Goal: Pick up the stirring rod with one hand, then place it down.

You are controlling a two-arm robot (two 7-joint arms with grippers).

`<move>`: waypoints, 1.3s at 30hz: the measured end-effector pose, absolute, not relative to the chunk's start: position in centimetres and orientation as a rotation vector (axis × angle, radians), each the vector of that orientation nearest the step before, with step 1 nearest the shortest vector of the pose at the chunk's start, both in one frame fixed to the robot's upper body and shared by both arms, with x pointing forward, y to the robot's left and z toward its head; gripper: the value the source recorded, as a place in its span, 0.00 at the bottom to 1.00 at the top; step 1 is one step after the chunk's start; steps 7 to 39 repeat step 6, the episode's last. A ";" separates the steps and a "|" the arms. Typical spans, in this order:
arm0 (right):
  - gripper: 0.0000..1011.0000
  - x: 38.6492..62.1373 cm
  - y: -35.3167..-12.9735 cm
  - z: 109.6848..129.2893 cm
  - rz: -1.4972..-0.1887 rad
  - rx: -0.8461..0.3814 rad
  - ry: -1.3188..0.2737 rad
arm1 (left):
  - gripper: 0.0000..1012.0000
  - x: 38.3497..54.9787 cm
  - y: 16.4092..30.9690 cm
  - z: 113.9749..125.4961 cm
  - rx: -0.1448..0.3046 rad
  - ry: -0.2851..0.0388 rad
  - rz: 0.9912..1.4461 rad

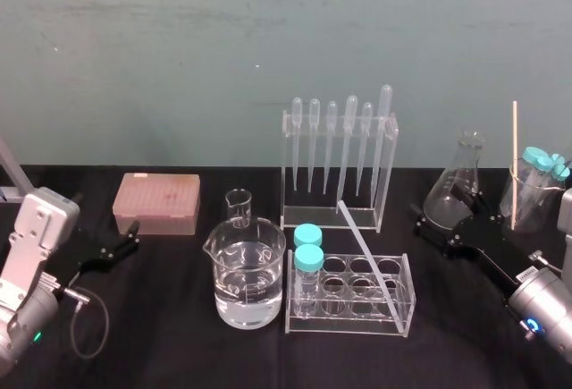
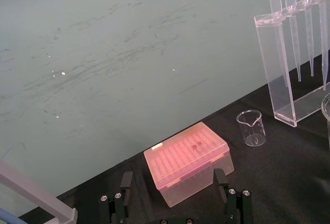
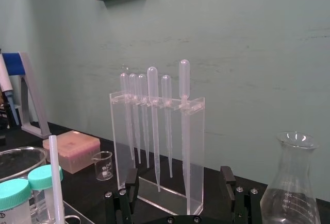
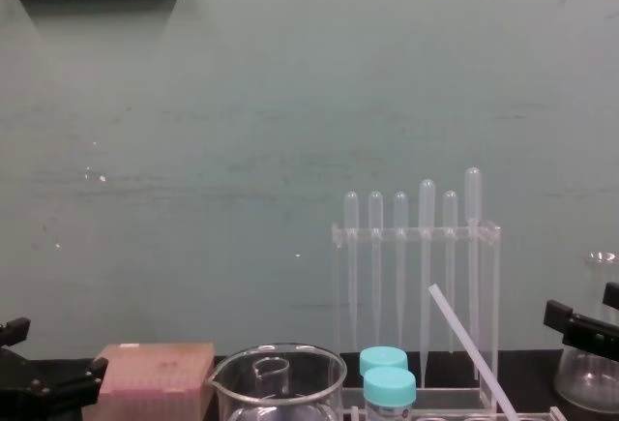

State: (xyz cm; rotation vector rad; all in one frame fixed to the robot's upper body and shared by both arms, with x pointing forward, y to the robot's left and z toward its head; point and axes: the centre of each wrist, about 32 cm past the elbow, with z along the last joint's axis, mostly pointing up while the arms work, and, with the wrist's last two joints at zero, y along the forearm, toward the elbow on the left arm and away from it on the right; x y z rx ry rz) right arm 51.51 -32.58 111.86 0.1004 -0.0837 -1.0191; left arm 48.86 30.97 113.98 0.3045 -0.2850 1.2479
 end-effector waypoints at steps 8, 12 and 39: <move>0.99 51.5 -32.6 111.9 -1.019 0.101 -0.085 | 0.99 48.9 31.0 114.0 0.304 -0.285 1.248; 0.99 51.5 -32.6 111.9 -1.019 0.101 -0.085 | 0.99 48.9 31.0 114.0 0.304 -0.285 1.248; 0.99 51.5 -32.6 111.9 -1.019 0.101 -0.085 | 0.99 48.9 31.0 114.0 0.304 -0.285 1.248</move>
